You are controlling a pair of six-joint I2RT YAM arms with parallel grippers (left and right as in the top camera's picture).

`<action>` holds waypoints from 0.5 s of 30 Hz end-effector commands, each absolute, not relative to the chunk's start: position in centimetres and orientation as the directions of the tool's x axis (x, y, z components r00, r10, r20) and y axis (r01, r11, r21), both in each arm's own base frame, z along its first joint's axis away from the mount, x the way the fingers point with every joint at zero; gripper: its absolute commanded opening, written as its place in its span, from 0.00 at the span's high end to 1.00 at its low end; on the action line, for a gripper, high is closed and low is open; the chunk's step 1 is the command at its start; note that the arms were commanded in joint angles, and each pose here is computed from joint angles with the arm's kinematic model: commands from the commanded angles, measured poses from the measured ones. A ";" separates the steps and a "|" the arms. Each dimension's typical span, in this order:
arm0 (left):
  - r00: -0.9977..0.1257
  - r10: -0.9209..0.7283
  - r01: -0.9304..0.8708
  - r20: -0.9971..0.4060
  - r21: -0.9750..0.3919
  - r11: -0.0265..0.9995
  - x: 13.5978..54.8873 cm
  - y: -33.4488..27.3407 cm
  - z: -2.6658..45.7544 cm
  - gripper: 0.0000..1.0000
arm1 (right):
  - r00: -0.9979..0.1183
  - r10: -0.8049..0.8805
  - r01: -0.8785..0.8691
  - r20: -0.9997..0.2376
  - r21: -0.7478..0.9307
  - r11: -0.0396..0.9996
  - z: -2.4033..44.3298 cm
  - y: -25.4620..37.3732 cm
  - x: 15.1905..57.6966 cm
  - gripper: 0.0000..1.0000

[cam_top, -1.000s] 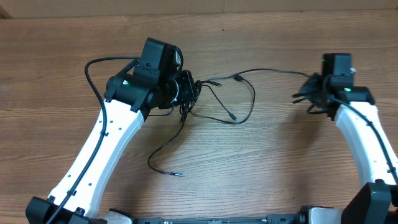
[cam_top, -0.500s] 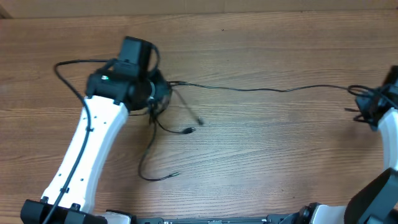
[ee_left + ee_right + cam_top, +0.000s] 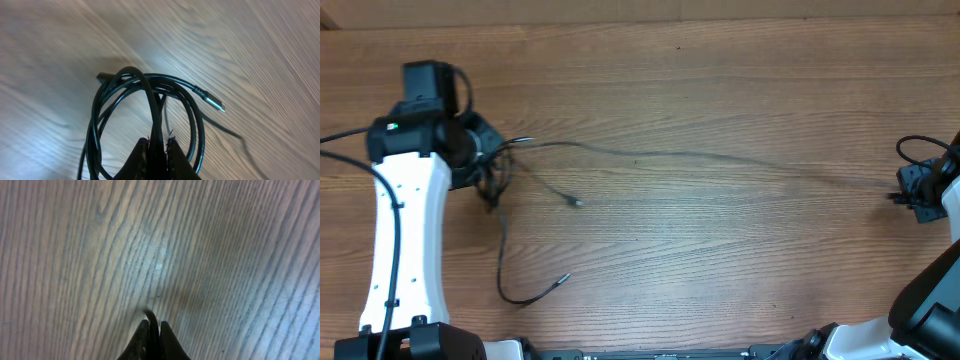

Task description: Untangle cables

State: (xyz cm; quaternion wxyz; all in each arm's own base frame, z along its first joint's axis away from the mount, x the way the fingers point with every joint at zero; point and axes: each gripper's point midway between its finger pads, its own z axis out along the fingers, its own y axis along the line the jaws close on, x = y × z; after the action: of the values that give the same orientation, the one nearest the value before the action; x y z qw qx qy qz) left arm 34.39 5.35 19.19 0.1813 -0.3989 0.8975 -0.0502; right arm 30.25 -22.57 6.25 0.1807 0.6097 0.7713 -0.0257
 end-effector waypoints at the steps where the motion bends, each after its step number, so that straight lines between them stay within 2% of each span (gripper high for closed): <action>1: -0.552 -0.766 -0.749 -0.329 -0.207 0.629 33.9 7.9 20.0 0.96 | -0.174 0.936 0.952 -0.307 0.189 0.239 6.1 -22.9 30.2 0.96; 5: -0.507 -0.806 -0.786 -0.306 -0.218 0.578 33.5 8.1 19.9 0.96 | -0.197 0.949 0.930 -0.246 0.259 0.260 6.1 -21.5 31.3 0.96; 8: -0.533 -0.810 -0.758 -0.246 -0.287 0.585 33.9 6.3 19.9 0.96 | -0.341 0.925 0.834 -0.167 0.401 0.380 6.7 -18.2 33.8 0.96; 10: -0.619 -0.753 -0.668 -0.223 -0.355 0.654 34.8 4.3 20.3 0.96 | -0.478 0.868 0.700 -0.136 0.538 0.470 7.9 -14.7 36.1 0.95; 11: -0.688 -0.689 -0.577 -0.229 -0.404 0.710 35.5 2.8 20.8 0.96 | -0.560 0.815 0.605 -0.146 0.600 0.523 8.8 -12.5 37.3 0.91; 15: -0.829 -0.485 -0.300 -0.278 -0.510 0.806 36.6 -2.2 22.2 0.96 | -0.731 0.654 0.394 -0.194 0.663 0.637 9.9 -6.6 38.9 0.76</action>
State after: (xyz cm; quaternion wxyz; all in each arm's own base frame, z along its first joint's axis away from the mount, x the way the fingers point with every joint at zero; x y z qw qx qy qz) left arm 35.86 3.27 19.98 0.1881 -0.3557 0.9053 -0.1363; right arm 37.19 -13.08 8.31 0.2108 0.4338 0.8508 0.2088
